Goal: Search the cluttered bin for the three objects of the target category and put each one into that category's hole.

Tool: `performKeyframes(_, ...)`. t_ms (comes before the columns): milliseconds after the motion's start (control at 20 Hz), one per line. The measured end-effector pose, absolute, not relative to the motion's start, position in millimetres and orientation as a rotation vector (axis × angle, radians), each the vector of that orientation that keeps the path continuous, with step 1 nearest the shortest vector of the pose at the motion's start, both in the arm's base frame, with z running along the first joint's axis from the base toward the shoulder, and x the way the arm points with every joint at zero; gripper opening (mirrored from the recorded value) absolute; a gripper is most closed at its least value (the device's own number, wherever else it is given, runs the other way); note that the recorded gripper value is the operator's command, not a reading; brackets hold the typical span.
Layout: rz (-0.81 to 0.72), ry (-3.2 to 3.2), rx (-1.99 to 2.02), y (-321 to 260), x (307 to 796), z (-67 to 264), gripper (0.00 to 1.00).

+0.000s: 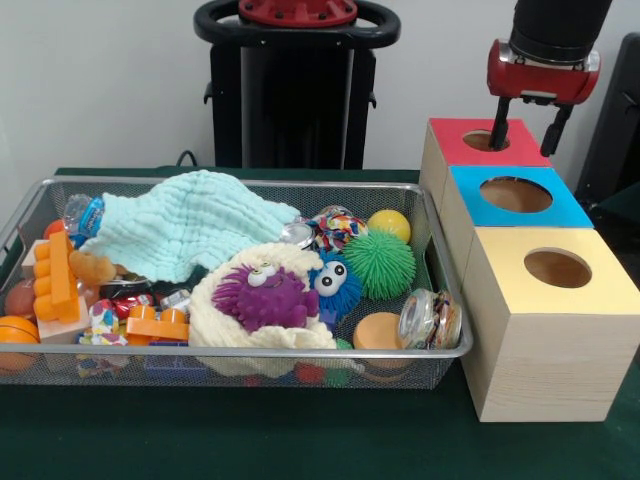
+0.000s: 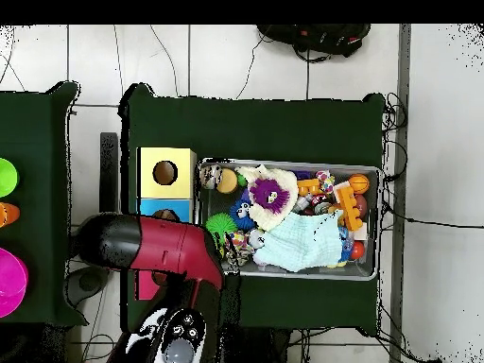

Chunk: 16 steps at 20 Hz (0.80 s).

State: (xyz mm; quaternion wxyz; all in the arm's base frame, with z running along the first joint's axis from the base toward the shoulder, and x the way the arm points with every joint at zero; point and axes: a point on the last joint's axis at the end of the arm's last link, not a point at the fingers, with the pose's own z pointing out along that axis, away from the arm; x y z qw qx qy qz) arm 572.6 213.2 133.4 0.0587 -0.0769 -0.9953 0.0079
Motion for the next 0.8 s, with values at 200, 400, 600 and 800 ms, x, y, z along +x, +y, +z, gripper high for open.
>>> performKeyframes(200, 0.024, -3.015, -0.233, 213.2, 572.4, 133.3, 1.00)
performKeyframes(400, 0.025, -3.011, -0.234, 212.8, 570.8, 132.4, 1.00)
performKeyframes(600, 0.025, -3.008, -0.236, 212.3, 569.6, 131.7, 1.00)
performKeyframes(800, 0.022, -3.007, -0.262, 204.6, 572.4, 129.9, 1.00)
